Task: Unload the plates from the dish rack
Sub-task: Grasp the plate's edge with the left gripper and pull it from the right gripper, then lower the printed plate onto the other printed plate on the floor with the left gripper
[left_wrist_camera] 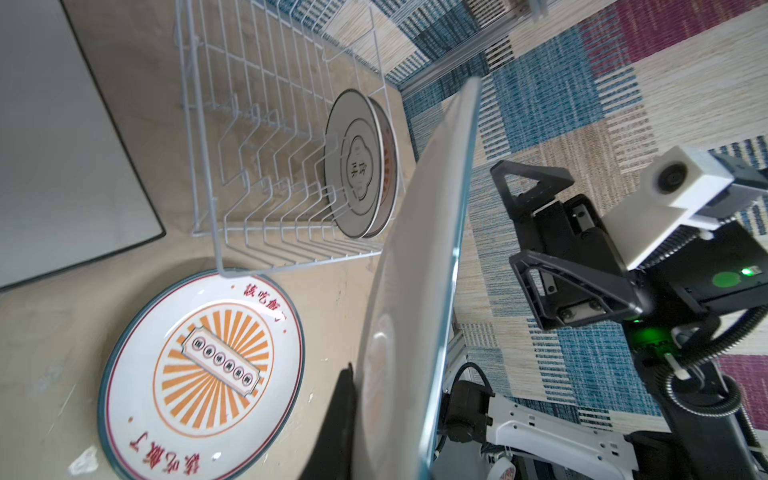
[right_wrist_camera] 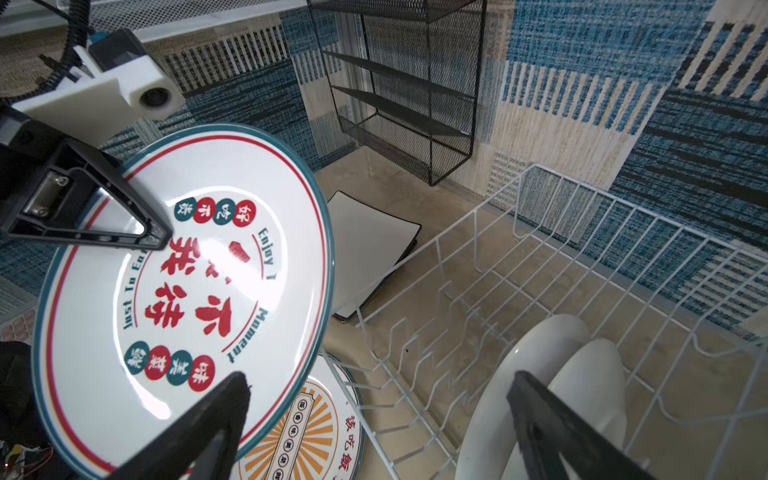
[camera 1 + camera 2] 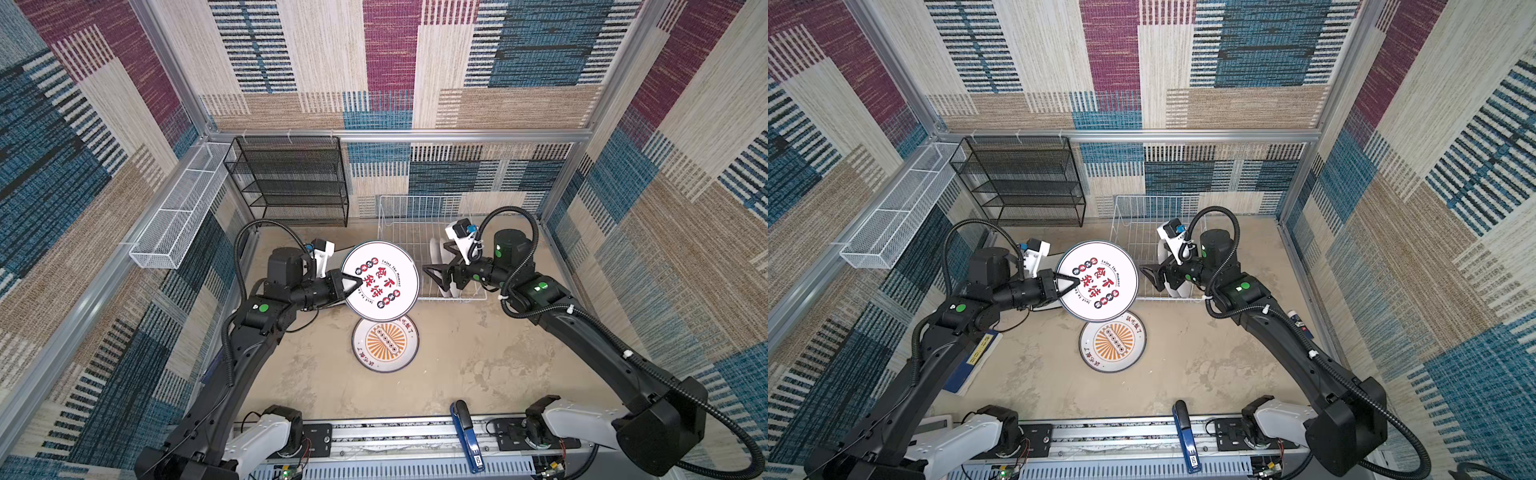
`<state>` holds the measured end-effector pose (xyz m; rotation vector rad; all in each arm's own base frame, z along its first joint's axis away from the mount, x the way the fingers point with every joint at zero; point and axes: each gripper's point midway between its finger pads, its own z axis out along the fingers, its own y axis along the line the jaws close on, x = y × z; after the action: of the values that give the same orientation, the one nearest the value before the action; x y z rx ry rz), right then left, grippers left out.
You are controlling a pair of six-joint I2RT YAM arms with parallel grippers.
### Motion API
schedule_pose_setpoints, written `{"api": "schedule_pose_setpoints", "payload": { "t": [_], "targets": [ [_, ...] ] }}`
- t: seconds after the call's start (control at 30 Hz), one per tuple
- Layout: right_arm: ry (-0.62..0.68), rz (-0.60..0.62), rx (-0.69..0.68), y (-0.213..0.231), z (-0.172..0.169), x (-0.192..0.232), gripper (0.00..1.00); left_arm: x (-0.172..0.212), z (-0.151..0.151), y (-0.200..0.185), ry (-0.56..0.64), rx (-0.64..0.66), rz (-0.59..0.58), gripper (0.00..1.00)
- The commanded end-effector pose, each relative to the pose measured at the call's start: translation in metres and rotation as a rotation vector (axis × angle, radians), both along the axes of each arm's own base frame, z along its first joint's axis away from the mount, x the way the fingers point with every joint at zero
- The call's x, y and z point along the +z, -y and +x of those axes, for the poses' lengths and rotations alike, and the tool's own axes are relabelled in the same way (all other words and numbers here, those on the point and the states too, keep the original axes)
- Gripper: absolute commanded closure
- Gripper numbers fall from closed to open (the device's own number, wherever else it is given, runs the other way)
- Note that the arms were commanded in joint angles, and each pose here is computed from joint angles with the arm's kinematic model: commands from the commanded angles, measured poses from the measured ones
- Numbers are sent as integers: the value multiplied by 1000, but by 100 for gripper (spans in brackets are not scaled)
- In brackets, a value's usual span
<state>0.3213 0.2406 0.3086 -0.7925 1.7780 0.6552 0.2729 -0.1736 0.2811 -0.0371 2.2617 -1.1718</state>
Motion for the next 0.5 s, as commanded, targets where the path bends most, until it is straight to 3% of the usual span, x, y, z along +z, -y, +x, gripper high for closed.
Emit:
{"api": "schedule_pose_setpoints", "payload": {
  "t": [0.0,0.27,0.47],
  "targets": [
    [57,-83,41,0,-12,-11,1,-21,-15,-10,-39,20,56,100],
    [64,-163,43,6,-28,-28,1,-86,-44,-28,-180,52,159,100],
    [32,-197,44,8,-33,-43,1,-113,-51,-32,-234,52,191,100]
  ]
}}
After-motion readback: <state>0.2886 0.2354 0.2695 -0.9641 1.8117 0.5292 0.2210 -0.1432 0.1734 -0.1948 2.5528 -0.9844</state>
